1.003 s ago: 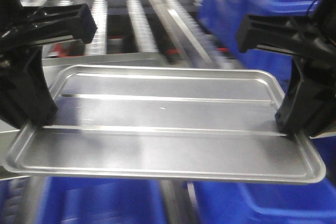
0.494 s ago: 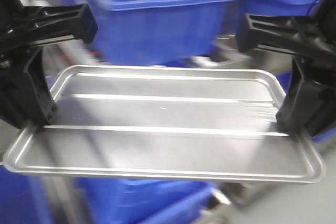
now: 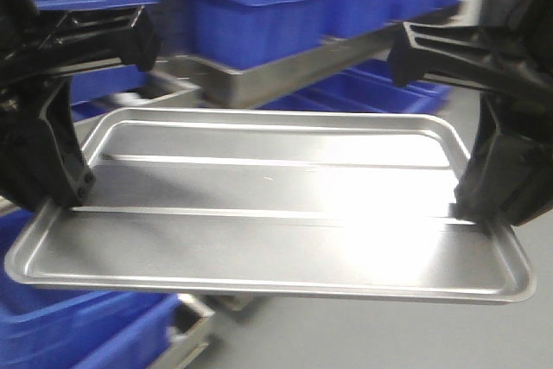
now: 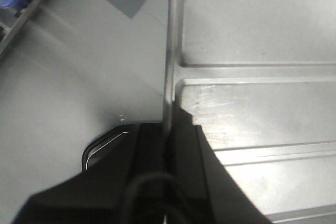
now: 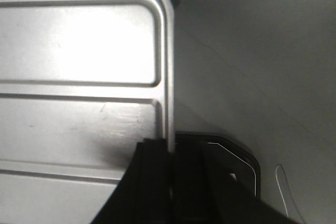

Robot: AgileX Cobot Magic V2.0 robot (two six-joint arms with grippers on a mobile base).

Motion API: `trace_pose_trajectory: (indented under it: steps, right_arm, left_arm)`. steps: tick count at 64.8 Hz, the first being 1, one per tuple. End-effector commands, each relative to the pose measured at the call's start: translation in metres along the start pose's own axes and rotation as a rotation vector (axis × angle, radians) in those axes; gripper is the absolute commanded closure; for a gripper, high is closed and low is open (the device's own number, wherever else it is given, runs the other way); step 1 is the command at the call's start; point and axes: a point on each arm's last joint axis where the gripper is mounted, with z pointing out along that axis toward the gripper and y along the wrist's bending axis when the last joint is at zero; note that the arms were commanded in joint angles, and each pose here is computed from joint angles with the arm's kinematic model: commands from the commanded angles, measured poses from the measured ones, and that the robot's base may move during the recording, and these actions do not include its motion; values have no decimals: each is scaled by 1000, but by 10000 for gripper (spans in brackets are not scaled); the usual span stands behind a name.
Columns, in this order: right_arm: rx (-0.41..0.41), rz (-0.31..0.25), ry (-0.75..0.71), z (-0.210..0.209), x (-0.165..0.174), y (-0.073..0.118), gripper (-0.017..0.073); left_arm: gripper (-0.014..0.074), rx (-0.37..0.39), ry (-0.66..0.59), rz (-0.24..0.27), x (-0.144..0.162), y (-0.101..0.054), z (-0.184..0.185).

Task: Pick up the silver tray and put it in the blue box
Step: 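Hold the tray level in both grippers while the base turns away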

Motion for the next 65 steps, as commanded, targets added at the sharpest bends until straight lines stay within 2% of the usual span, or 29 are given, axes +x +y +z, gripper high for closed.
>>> trace_pose_trajectory:
  steps: [1,65]
  right_arm:
    - [31,-41,-46,-10,-6,-4,496]
    - [31,-41,-46,-10,-6,-4,496]
  left_arm:
    - [698,-28,-34,33,-4,4,-11]
    - [698,-28,-34,33,-4,4,-11]
